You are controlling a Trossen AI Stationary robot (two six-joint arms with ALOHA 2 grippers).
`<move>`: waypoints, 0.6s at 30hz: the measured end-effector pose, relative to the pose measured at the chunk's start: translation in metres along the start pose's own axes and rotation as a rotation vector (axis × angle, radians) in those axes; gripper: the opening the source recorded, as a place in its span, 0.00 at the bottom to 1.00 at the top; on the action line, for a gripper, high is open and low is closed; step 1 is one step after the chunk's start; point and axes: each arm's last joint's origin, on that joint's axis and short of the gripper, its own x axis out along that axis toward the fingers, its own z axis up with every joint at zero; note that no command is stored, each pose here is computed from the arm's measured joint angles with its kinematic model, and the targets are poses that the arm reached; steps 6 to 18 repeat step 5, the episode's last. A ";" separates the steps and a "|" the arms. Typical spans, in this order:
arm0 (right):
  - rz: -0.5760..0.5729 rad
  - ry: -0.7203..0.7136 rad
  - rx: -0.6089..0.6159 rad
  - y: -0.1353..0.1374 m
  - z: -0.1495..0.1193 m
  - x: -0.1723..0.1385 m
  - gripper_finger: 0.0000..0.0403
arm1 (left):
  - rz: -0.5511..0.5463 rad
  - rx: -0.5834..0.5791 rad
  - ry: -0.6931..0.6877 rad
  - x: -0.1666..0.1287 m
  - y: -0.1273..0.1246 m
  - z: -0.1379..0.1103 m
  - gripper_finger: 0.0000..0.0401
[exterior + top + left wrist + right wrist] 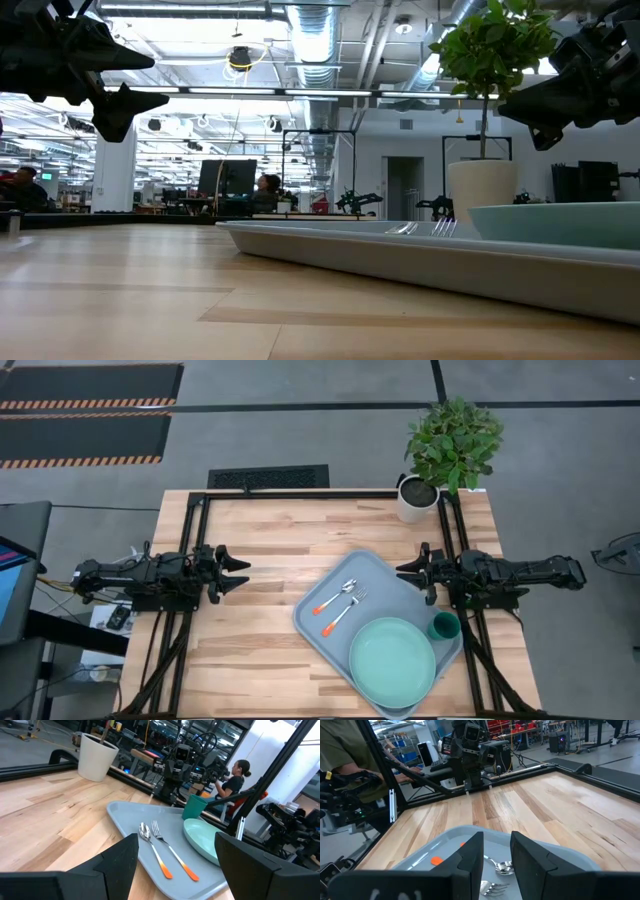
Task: Pick and place plate/cup/fork/spoon on tray
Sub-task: Return to Home Position
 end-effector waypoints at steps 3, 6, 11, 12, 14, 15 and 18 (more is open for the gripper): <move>0.000 0.000 0.000 0.000 0.000 0.000 0.30 | 0.000 0.000 0.000 0.000 0.000 0.000 0.62; 0.000 0.000 0.000 0.000 0.000 0.000 0.30 | 0.000 0.000 0.000 0.000 0.000 0.000 0.62; 0.000 0.000 0.000 0.000 0.000 0.000 0.30 | 0.000 0.000 0.000 0.000 0.000 0.000 0.62; 0.000 0.000 0.000 0.000 0.000 0.000 0.30 | 0.000 0.000 0.000 0.000 0.000 0.000 0.62; 0.000 0.000 0.000 0.000 0.000 0.000 0.30 | 0.000 0.000 0.000 0.000 0.000 0.000 0.62; 0.000 0.000 0.000 0.000 0.000 0.000 0.30 | 0.000 0.000 0.000 0.000 0.000 0.000 0.62; 0.000 0.000 0.000 0.000 0.000 0.000 0.30 | 0.000 0.000 0.000 0.000 0.000 0.000 0.62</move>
